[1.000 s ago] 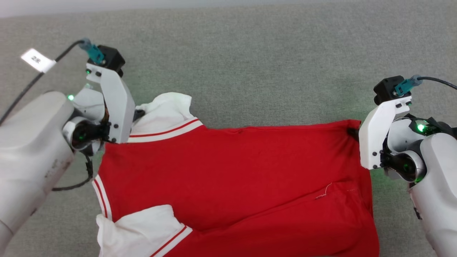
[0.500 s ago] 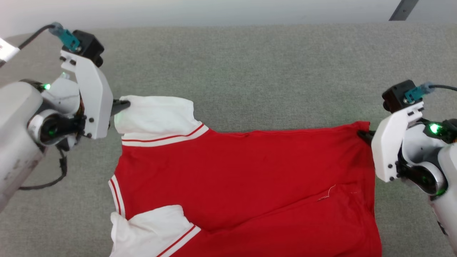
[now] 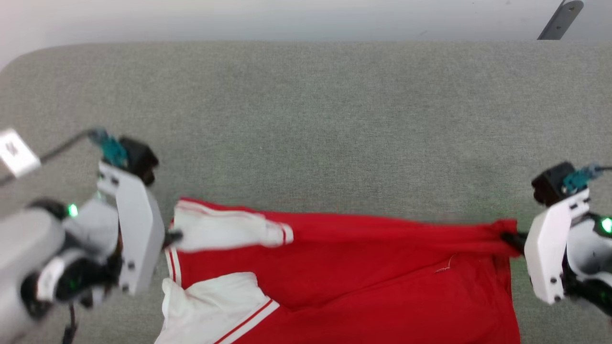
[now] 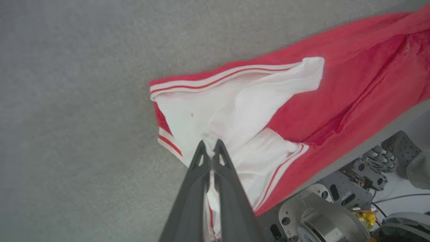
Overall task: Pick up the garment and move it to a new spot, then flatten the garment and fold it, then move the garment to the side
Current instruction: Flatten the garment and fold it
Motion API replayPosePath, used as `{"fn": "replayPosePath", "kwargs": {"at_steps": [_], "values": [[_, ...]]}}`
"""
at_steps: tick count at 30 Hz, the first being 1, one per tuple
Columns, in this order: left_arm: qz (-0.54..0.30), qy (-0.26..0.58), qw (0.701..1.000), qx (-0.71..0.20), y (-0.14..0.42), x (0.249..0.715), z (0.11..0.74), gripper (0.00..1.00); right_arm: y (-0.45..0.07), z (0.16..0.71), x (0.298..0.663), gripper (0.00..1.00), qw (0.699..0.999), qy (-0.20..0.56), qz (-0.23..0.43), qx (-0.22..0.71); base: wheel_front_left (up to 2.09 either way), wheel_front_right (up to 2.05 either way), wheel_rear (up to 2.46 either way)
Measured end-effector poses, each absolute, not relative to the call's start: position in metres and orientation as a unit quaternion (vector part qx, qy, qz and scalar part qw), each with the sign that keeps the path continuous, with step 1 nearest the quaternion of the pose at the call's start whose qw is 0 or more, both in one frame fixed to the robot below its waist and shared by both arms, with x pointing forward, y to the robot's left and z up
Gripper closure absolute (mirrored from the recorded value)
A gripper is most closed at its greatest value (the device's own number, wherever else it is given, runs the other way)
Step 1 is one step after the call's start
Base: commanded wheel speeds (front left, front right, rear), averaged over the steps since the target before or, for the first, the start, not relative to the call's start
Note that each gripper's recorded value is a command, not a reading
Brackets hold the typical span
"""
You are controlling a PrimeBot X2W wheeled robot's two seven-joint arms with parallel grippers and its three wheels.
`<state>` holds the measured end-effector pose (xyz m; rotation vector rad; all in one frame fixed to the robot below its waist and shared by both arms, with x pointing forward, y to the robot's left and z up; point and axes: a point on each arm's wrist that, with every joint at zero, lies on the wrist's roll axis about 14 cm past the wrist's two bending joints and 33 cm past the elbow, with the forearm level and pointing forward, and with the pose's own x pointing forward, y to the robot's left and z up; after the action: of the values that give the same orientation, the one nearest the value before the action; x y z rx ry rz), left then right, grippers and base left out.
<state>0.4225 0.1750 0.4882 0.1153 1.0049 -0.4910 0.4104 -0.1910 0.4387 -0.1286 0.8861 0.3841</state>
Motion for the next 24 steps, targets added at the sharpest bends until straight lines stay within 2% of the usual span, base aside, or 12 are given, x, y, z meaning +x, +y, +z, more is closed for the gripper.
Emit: {"fn": "replayPosePath", "kwargs": {"at_steps": [7, 8, 14, 16, 17, 18, 19, 20, 21, 22, 23, 24], "values": [[-0.217, 0.540, 0.813, 0.030, 0.179, 0.374, 0.457, 1.00, -0.194, 0.407, 0.372, 1.00, 0.850, 0.493, 0.182, -0.041, 0.00, 0.00, 0.00], [-0.211, 0.560, 0.801, 0.021, 0.181, 0.363, 0.444, 1.00, -0.193, 0.401, 0.365, 1.00, 0.844, 0.504, 0.181, -0.034, 0.00, 0.00, 0.00], [-0.208, 0.591, 0.779, -0.009, 0.180, 0.349, 0.414, 1.00, -0.187, 0.390, 0.358, 1.00, 0.835, 0.519, 0.179, -0.023, 0.00, 0.00, 0.00], [-0.206, 0.590, 0.780, -0.023, 0.177, 0.351, 0.408, 1.00, -0.187, 0.388, 0.358, 1.00, 0.836, 0.518, 0.178, -0.025, 0.00, 0.00, 0.00], [-0.204, 0.588, 0.782, -0.027, 0.178, 0.353, 0.406, 1.00, -0.185, 0.388, 0.358, 0.95, 0.837, 0.517, 0.178, -0.021, 0.00, 0.00, 0.00], [-0.198, 0.585, 0.786, -0.030, 0.180, 0.356, 0.404, 0.87, -0.185, 0.388, 0.358, 0.82, 0.838, 0.516, 0.178, -0.018, 0.00, 0.00, 0.00], [-0.193, 0.583, 0.789, -0.036, 0.182, 0.358, 0.404, 0.64, -0.184, 0.389, 0.359, 0.52, 0.840, 0.512, 0.177, -0.017, 0.00, 0.00, 0.00], [-0.190, 0.582, 0.790, -0.040, 0.183, 0.358, 0.403, 0.59, -0.184, 0.390, 0.359, 0.00, 0.841, 0.511, 0.177, -0.015, 0.00, 0.00, 0.00], [-0.190, 0.579, 0.792, -0.041, 0.183, 0.358, 0.403, 0.50, -0.183, 0.391, 0.358, 0.00, 0.842, 0.510, 0.177, -0.014, 0.00, 0.00, 0.00], [-0.188, 0.572, 0.797, -0.043, 0.184, 0.360, 0.405, 0.16, -0.182, 0.392, 0.358, 0.00, 0.843, 0.507, 0.178, -0.010, 0.00, 0.00, 0.00], [-0.189, 0.563, 0.804, -0.047, 0.183, 0.363, 0.408, 0.00, -0.180, 0.395, 0.358, 0.00, 0.846, 0.502, 0.179, -0.005, 0.00, 0.00, 0.00], [-0.188, 0.554, 0.809, -0.054, 0.183, 0.365, 0.411, 0.00, -0.179, 0.398, 0.359, 0.00, 0.849, 0.497, 0.180, -0.002, 0.00, 0.00, 0.00]]}}
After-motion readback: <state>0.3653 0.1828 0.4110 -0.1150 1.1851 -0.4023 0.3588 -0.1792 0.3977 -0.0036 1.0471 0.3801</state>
